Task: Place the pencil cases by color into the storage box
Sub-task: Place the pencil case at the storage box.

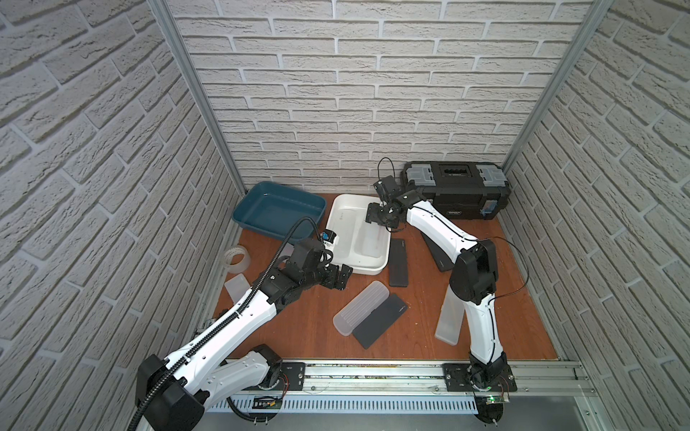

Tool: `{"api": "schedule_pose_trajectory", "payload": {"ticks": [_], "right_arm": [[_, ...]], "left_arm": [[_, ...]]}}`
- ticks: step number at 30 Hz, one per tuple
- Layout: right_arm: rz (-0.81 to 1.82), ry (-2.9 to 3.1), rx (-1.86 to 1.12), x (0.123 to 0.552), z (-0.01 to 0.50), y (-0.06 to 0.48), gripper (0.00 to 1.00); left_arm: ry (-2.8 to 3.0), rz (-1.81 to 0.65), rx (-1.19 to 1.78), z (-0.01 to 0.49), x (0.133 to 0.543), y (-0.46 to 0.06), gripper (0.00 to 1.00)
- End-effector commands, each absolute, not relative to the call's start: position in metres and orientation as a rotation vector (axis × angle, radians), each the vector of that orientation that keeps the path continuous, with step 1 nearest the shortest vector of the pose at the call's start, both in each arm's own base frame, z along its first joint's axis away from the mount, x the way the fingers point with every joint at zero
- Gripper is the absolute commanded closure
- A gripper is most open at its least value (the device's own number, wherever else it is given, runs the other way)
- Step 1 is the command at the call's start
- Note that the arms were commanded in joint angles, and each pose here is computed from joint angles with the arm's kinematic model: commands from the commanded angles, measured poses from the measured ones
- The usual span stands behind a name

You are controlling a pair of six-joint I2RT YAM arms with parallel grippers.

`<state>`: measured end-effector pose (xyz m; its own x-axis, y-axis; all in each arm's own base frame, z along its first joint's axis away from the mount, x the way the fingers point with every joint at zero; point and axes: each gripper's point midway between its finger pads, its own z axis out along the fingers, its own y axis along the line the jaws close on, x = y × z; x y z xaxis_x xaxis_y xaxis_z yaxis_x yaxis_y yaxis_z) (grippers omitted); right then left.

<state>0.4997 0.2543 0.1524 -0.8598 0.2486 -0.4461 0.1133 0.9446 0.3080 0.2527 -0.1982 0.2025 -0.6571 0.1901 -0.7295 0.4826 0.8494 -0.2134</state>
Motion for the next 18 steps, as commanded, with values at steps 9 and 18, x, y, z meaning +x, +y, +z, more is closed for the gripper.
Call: {"api": "schedule_pose_trajectory", "payload": {"ticks": [9, 18], "right_arm": [[0.419, 2.560, 0.273, 0.531, 0.140, 0.279, 0.36], [0.371, 2.537, 0.293, 0.551, 0.128, 0.270, 0.35]], "left_arm": [[2.280, -0.534, 0.451, 0.211, 0.255, -0.194, 0.02], [2.284, -0.530, 0.434, 0.207, 0.259, -0.193, 0.02]]}}
